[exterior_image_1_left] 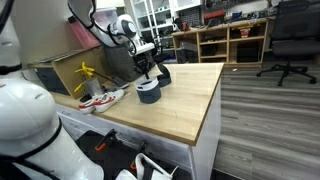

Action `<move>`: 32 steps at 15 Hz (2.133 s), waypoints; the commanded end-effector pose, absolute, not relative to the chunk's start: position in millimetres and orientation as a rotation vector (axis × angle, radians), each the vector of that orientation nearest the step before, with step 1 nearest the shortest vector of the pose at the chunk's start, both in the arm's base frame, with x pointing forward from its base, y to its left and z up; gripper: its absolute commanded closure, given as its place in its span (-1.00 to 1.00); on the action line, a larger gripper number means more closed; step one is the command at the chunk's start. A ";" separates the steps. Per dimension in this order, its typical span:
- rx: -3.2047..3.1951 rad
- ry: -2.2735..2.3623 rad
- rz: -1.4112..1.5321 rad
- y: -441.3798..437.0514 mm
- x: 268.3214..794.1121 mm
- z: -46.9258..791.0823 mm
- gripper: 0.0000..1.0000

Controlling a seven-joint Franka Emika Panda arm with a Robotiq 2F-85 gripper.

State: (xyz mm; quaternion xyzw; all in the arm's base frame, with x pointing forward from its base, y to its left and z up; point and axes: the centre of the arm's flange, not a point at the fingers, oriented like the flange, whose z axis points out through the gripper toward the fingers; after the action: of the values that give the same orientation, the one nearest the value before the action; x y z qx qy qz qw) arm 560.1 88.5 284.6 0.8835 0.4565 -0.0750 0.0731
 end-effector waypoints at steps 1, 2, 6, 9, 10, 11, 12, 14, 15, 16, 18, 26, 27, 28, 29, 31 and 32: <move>2.640 1.359 -0.268 94.9 553.4 284.3 0.44; 2.642 1.362 -0.265 95.4 553.5 286.3 0.32; 2.658 1.354 -0.231 93.4 557.5 300.1 -0.28; 2.649 1.352 -0.248 91.1 557.3 307.0 -0.72; 2.643 1.342 -0.263 90.6 555.9 308.9 -0.89; 2.642 1.335 -0.278 90.4 554.8 310.9 -0.98; 2.644 1.329 -0.297 90.3 553.9 313.4 -1.00; 2.650 1.356 -0.283 89.1 556.4 300.5 -0.96; 2.653 1.345 -0.295 88.5 555.7 303.2 -1.00; 2.654 1.337 -0.298 88.2 555.2 305.2 -1.00; 2.655 1.335 -0.298 88.1 555.0 306.4 -1.00; 2.655 1.335 -0.299 88.1 554.9 306.3 -1.00; 2.655 1.335 -0.299 88.1 554.9 306.3 -1.00; 2.655 1.335 -0.299 88.1 554.9 306.3 -1.00; 2.655 1.335 -0.299 88.1 554.9 306.3 -1.00; 2.655 1.335 -0.299 88.1 554.9 306.3 -1.00; 2.655 1.335 -0.299 88.0 554.9 306.3 -1.00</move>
State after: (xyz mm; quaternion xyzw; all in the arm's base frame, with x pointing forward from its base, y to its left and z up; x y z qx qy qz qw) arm 554.9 88.0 306.3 0.8863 0.4456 -0.1000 0.0775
